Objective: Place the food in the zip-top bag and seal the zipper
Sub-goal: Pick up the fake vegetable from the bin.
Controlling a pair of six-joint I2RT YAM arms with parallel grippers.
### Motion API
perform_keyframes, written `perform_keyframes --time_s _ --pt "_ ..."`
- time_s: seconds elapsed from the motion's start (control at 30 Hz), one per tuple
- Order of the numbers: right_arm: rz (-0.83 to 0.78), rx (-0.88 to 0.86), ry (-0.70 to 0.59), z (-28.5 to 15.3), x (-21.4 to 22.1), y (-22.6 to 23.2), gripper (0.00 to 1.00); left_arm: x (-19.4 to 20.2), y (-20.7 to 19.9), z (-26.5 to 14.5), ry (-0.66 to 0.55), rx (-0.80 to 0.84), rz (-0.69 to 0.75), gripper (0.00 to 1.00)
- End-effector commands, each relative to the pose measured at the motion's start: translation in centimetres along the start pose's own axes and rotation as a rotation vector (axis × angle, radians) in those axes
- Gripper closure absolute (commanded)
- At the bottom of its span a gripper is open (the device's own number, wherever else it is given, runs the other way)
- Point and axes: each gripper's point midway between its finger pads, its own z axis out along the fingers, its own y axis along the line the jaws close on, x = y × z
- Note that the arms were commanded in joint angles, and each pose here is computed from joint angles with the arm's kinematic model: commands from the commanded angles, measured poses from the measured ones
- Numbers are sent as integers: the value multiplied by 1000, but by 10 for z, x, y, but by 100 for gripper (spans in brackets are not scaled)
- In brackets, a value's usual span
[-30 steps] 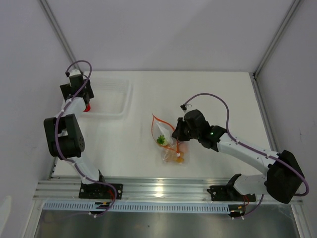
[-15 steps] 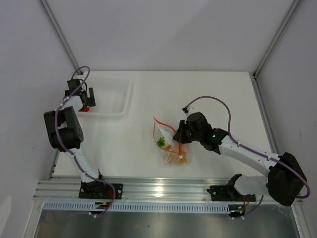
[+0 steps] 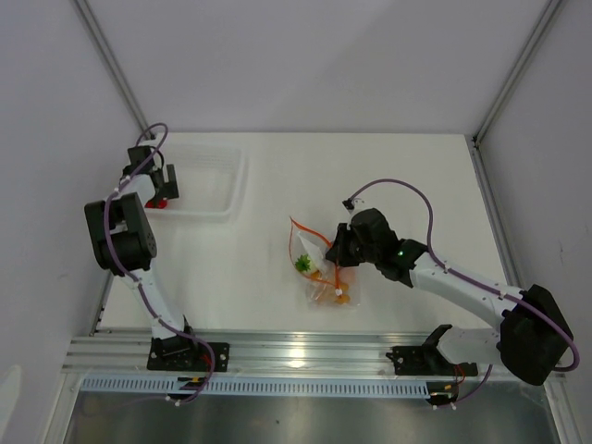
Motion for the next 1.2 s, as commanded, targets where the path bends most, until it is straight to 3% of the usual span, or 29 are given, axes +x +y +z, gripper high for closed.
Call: perform_keyframes --time_s 0.0,0.17,0.2,0.37,0.47,0.73,0.9,1.0,1.17 --pt "-18 -17 -31 -5 -8 3 100 -24 9 -2 -46 -45 -23 1" --pt "-12 -10 -23 -4 -6 1 100 -24 6 0 -33 -34 -36 6" --pt "-10 -11 -24 -5 -7 2 100 -23 5 1 -31 -28 -37 14" --pt "-5 -12 -39 -11 -12 4 100 -9 -3 2 5 7 -41 30" --pt "-2 -6 -28 -14 -14 7 100 -11 -11 -1 -6 46 -31 46" --pt "34 59 -29 -28 -28 8 100 -45 -15 -41 -115 47 -38 75" --pt "56 62 -21 -30 -32 12 100 -72 -18 -78 -183 90 -204 93" --pt "75 73 -22 -34 -36 14 100 -82 -35 -103 -219 167 -256 99" --pt "74 124 -38 -41 -47 11 100 -88 -73 -150 -273 351 -296 99"
